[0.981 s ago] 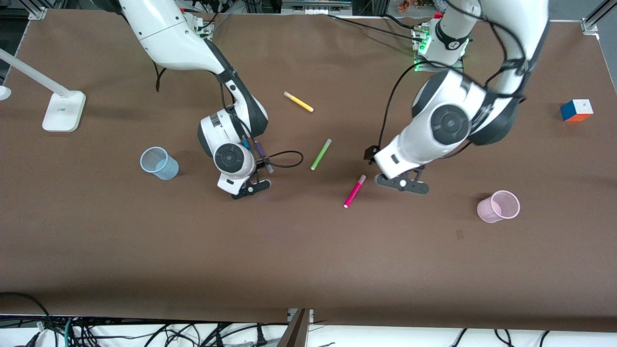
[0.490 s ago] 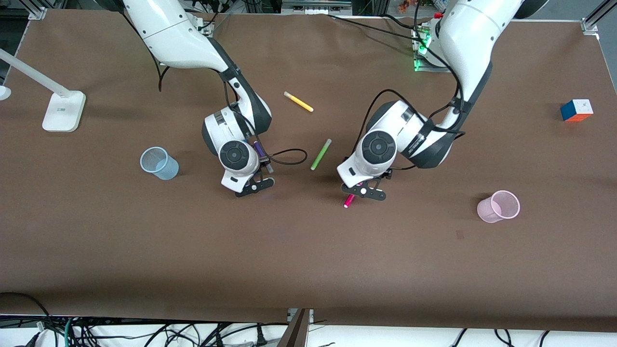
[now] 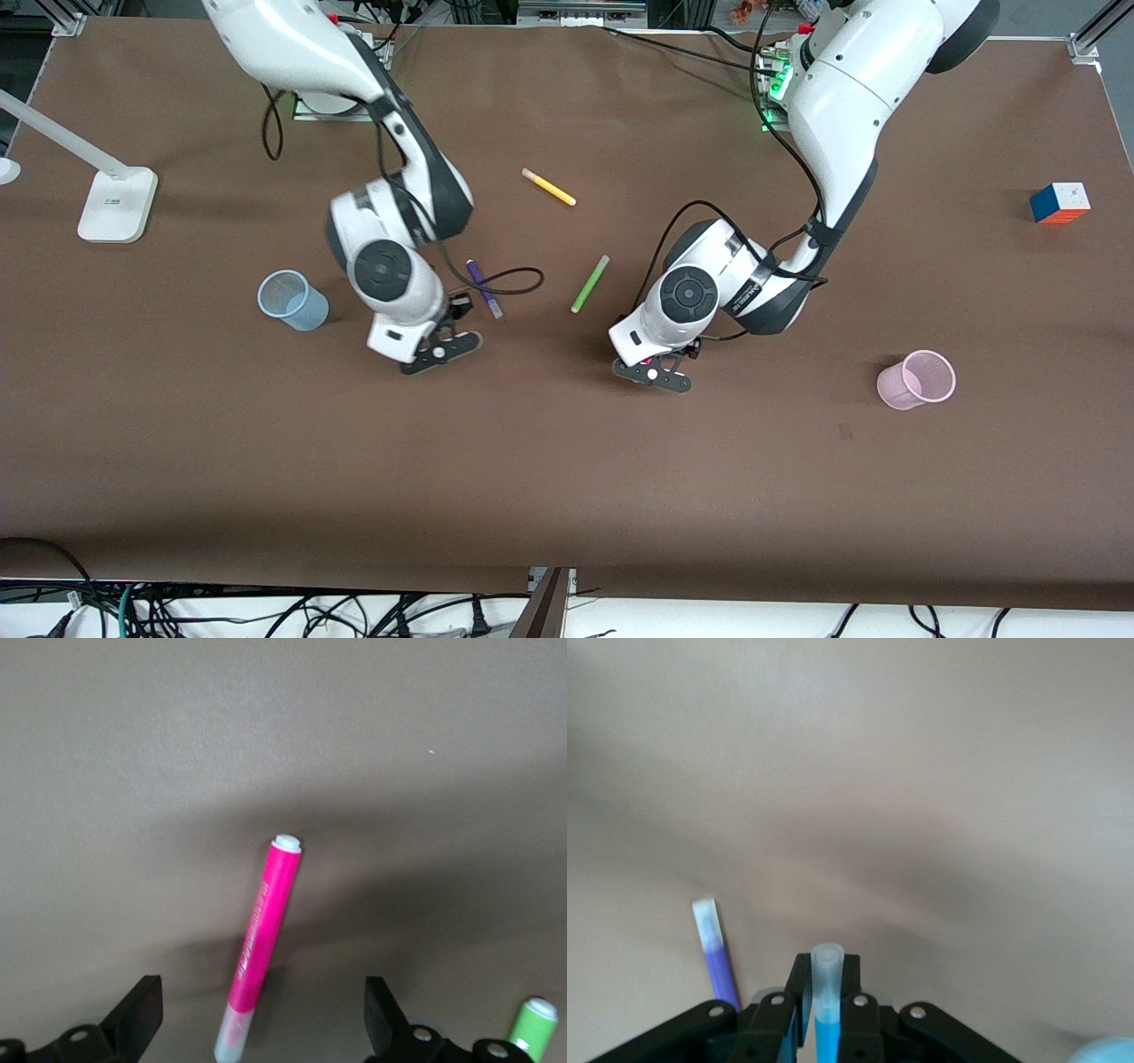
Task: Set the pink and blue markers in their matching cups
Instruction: 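Lift the blue marker with the right gripper while the left gripper grasps the pink marker, then carry the blue marker to the blue cup while the left gripper carries the pink marker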
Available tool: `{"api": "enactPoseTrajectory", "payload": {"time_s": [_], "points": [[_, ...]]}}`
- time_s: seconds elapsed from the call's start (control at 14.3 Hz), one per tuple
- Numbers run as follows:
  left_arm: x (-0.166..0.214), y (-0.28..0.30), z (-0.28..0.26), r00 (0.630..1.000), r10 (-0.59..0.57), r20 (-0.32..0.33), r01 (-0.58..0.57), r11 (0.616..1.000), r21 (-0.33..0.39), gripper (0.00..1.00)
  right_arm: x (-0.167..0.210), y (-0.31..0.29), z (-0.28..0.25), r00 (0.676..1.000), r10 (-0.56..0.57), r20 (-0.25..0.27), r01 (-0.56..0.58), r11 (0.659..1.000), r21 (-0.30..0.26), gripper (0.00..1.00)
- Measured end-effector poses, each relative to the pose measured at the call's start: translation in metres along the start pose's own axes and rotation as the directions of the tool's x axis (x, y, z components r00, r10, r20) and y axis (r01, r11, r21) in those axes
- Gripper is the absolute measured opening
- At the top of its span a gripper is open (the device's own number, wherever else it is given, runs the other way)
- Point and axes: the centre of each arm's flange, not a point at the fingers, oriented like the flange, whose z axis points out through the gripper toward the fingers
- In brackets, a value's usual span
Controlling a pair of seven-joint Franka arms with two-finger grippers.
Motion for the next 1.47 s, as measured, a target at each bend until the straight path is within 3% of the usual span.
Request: {"api": "enactPoseTrajectory", "payload": {"time_s": [0.21, 0.35, 0.56, 0.7, 0.91, 1.05, 1.12, 1.19, 1.47], "points": [[0.002, 0.001, 0.013, 1.0, 0.021, -0.018, -0.021, 1.0, -0.002, 1.0, -0.028, 0.045, -0.088, 0.985, -0.173, -0.008, 0.173, 0.985, -0.007, 0.16], [0.003, 0.001, 0.027, 0.999, 0.025, -0.021, -0.026, 1.0, -0.013, 1.0, -0.047, 0.074, -0.119, 0.952, -0.307, -0.006, 0.307, 0.951, 0.014, 0.16], [0.003, 0.001, 0.037, 1.0, 0.026, -0.015, -0.026, 0.999, -0.018, 1.0, -0.062, 0.123, -0.126, 0.858, -0.509, -0.068, 0.514, 0.851, 0.107, 0.16], [0.005, -0.002, 0.037, 1.0, 0.023, -0.018, -0.023, 1.0, -0.016, 0.81, -0.072, 0.156, -0.114, 0.777, -0.616, -0.132, 0.63, 0.762, 0.149, 0.16], [0.009, -0.005, 0.031, 0.999, 0.016, -0.029, -0.016, 1.0, -0.018, 0.5, -0.091, 0.207, -0.071, 0.626, -0.719, -0.302, 0.779, 0.591, 0.209, 0.16], [0.01, -0.006, 0.028, 0.999, 0.014, -0.035, -0.015, 1.0, -0.018, 0.29, -0.108, 0.239, -0.034, 0.534, -0.741, -0.406, 0.844, 0.492, 0.213, 0.16], [0.012, -0.009, 0.025, 0.999, 0.015, -0.041, -0.016, 1.0, -0.019, 0.18, -0.115, 0.249, -0.019, 0.5, -0.749, -0.435, 0.865, 0.455, 0.21, 0.16], [0.016, -0.016, 0.018, 0.999, 0.021, -0.046, -0.022, 1.0, -0.018, 0.18, -0.121, 0.256, -0.007, 0.479, -0.752, -0.453, 0.877, 0.431, 0.212, 0.16], [0.018, -0.068, -0.056, 0.999, 0.033, 0.012, -0.032, 0.999, -0.015, 0.18, -0.136, 0.26, 0.019, 0.451, -0.744, -0.492, 0.892, 0.384, 0.237, 0.16]]}}
